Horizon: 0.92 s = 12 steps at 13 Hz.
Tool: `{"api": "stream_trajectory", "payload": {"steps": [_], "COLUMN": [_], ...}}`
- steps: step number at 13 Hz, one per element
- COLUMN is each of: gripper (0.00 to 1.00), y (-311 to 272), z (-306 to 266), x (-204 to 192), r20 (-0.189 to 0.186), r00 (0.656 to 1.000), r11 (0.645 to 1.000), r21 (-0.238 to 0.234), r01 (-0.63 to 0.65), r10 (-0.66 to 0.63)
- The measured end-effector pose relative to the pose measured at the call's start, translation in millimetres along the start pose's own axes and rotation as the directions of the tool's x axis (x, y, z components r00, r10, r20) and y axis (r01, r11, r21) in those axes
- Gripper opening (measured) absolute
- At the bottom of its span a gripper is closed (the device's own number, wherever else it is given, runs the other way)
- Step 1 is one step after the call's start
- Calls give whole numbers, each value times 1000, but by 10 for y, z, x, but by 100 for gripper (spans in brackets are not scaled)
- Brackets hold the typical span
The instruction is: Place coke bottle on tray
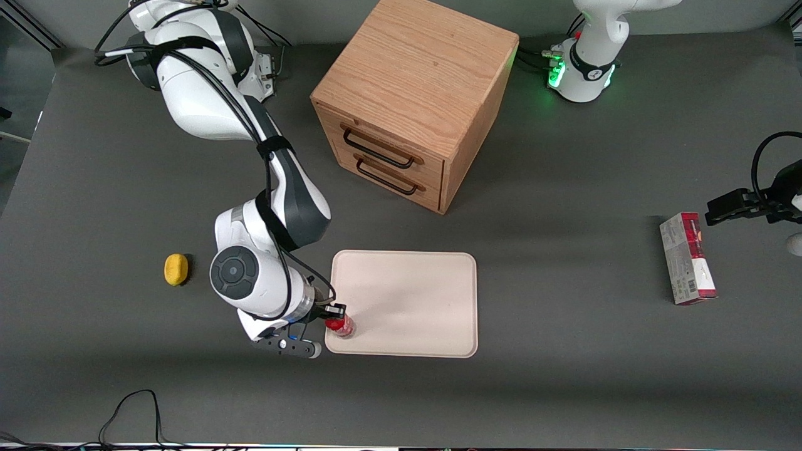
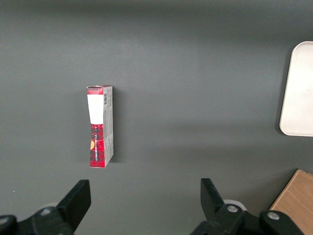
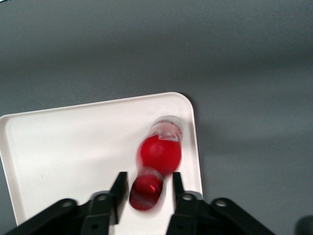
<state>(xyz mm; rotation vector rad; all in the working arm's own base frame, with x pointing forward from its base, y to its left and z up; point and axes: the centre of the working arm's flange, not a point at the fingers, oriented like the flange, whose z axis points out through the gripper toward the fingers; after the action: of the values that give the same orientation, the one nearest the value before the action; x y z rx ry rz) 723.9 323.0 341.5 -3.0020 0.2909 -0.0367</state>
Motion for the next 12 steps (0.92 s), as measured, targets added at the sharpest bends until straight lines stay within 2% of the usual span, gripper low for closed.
{"api": "stream_trajectory", "payload": {"steps": [3,5,9,12], "gripper": [82,100,100,100], "y": [-11,-13,-24,188], "z": [-22,-27,-113,-463], "x": [2,2,4,-46], "r20": [-4,-5,-12,40], "r00": [1000,1000,1000,998], "r11": [1000,1000,1000,999], "r21": [3,4,9,-18], "r01": [1,1,3,47], "r10": [-1,-1,-3,-46]}}
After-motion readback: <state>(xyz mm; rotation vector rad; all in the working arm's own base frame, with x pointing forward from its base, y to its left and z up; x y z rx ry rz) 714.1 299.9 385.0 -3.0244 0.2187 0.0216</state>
